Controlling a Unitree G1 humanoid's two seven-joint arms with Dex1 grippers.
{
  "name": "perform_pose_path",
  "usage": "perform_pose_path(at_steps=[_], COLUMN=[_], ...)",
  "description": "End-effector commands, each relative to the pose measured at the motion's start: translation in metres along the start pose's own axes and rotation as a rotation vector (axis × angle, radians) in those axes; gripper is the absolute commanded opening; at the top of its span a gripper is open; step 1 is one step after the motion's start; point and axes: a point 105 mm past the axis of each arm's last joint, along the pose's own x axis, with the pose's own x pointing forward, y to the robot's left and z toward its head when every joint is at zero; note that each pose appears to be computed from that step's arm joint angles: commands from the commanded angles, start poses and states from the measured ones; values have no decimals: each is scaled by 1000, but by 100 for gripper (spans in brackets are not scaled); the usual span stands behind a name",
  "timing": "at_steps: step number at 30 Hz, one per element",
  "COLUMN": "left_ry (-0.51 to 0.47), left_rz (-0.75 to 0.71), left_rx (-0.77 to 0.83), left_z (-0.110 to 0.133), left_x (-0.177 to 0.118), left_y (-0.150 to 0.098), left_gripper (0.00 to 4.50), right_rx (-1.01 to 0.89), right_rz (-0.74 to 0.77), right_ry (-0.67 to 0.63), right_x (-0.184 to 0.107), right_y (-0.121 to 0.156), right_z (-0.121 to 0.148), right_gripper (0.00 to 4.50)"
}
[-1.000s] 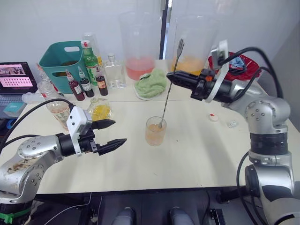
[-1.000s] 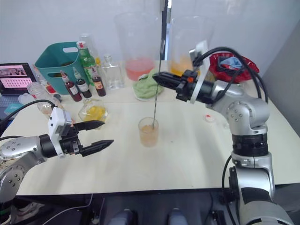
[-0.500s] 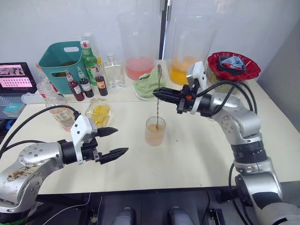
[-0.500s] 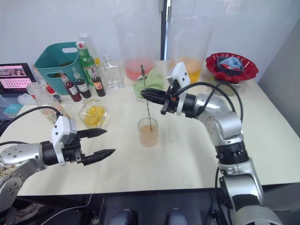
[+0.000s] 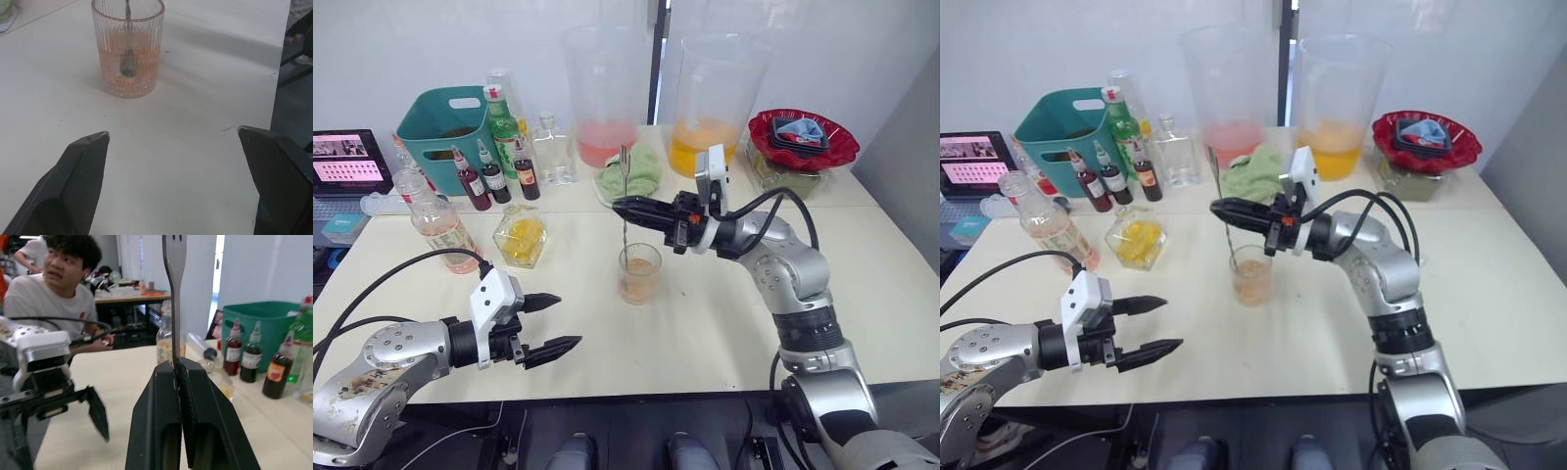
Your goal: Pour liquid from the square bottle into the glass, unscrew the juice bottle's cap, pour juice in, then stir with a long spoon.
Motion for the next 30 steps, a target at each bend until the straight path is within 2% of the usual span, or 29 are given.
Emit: perform_pose_path(at_steps=[1,9,14,18,26,30], left_ry=[-28,-47,-51,-60,-63,-68], left_rz=[3,-14,-4,2,3,6], left_rx=[60,63,62,64,75,78], left_z=[12,18,19,21,23,24], left_x=[-1,2,1,3,5,5], left_y=[-1,-4,-4,-4,-3,-3], left_gripper=[445,445,445,445,445,445], right_rx=[-39,-112,-107,-153,-166,-217], right_rz=[57,45,30,-4,-19,-55], right_ry=[12,138,116,40,-10,41], right_x=[-4,-19,-21,-17,-6,-6], right_y=[10,1,-2,-8,-18,-29], right_z=[16,28,35,44,43,32], right_gripper=[0,0,0,0,0,0])
